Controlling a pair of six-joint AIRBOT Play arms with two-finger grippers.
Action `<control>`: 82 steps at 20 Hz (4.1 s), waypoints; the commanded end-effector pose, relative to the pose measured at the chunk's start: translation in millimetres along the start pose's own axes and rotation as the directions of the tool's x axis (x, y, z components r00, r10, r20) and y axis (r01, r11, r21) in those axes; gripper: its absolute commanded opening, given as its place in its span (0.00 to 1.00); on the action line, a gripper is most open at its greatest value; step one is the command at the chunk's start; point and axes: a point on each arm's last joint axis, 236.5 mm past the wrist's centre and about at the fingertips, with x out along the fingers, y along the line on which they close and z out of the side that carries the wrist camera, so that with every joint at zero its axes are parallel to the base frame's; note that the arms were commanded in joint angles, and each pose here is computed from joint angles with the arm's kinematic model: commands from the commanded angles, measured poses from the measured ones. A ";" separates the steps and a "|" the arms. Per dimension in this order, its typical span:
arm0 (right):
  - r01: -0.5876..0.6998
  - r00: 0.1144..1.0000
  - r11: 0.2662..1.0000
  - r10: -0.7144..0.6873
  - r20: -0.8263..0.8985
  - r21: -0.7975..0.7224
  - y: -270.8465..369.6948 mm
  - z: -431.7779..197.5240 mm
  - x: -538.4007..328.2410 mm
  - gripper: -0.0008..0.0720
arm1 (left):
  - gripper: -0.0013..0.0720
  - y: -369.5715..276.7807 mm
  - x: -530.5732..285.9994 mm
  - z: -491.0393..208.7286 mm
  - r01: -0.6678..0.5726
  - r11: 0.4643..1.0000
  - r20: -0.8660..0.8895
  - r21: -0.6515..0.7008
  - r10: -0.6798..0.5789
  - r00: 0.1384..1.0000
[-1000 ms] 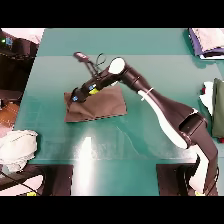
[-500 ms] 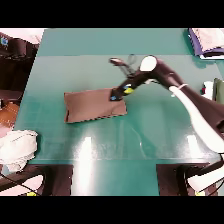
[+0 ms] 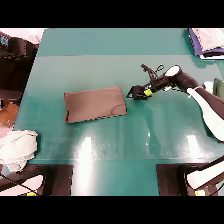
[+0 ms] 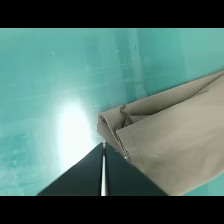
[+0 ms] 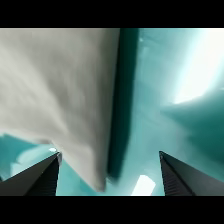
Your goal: Fold the shirts.
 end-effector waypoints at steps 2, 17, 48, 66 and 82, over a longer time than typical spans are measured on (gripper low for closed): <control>-0.118 0.992 0.993 0.119 -0.036 0.024 31.0 8.6 47.4 0.96 | 0.05 -0.4 0.3 0.5 0.003 1.000 0.002 0.000 -0.003 1.000; -0.202 0.979 0.956 0.201 -0.026 -0.215 106.6 29.4 21.7 0.03 | 0.05 -2.3 0.2 -5.2 0.011 1.000 -0.022 0.000 -0.011 1.000; 0.331 0.313 0.872 -0.462 0.830 0.361 -133.1 4.2 -581.7 0.03 | 0.05 -67.4 -9.5 8.9 0.286 0.958 0.037 -0.034 -0.285 0.958; 0.299 0.539 0.517 -0.785 0.306 0.802 -184.5 -177.3 -555.3 0.68 | 0.05 -67.2 -9.5 9.0 0.283 0.959 0.037 0.022 -0.284 0.958; 0.092 0.887 0.981 -0.159 0.434 0.171 25.1 -14.8 -386.8 0.17 | 0.05 -66.9 -9.8 12.0 0.282 0.959 0.050 0.025 -0.283 0.958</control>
